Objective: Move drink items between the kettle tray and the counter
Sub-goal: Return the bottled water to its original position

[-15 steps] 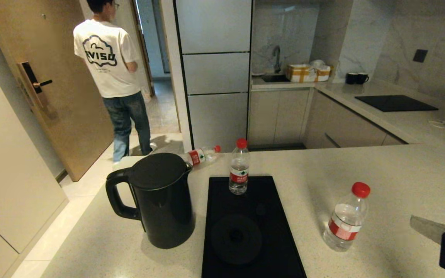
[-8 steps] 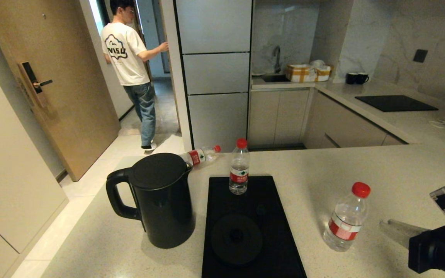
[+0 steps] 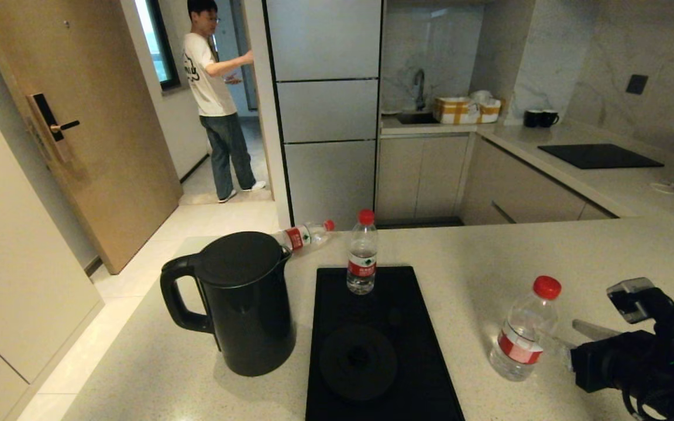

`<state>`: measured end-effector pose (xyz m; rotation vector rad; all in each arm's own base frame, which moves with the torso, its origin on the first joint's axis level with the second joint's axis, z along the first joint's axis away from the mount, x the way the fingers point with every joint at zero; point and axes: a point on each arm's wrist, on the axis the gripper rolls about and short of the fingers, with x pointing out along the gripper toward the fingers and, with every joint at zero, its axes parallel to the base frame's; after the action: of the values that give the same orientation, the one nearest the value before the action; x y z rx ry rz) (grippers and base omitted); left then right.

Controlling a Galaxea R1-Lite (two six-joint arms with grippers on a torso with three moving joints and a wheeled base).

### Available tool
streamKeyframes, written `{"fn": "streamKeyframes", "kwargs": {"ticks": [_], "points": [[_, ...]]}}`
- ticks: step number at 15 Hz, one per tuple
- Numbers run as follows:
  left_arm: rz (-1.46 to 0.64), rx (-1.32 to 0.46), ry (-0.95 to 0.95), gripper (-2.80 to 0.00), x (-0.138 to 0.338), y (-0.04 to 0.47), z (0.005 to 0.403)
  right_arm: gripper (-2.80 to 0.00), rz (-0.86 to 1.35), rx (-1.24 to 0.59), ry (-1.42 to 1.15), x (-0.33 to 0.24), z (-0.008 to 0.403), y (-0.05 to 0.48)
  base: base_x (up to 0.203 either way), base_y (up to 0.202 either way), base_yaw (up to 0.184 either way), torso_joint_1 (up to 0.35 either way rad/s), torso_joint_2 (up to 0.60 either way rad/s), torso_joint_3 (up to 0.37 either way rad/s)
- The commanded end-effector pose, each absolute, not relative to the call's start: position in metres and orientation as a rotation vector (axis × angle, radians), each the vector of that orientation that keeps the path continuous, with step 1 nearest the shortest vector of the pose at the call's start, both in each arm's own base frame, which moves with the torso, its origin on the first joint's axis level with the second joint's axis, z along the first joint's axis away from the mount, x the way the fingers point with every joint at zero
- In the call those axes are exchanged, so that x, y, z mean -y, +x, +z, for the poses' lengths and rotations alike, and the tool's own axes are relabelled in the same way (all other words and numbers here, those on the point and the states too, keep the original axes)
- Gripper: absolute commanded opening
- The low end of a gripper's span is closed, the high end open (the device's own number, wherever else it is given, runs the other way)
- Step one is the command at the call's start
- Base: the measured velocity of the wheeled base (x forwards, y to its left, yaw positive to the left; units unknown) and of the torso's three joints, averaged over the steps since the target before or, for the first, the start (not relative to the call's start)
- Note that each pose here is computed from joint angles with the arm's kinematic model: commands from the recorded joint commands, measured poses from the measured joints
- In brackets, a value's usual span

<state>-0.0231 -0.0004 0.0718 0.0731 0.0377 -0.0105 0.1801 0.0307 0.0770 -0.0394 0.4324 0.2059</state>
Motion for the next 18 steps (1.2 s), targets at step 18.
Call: {"fn": "streamKeyframes", "kwargs": {"ticks": [18], "points": [[-0.011, -0.036, 0.073, -2.80, 0.000, -0.023, 0.072, 0.00, 0.241, -0.436, -0.001, -0.048, 0.029, 0.237, 0.000, 0.000, 0.000, 0.000, 0.00, 0.000]]}}
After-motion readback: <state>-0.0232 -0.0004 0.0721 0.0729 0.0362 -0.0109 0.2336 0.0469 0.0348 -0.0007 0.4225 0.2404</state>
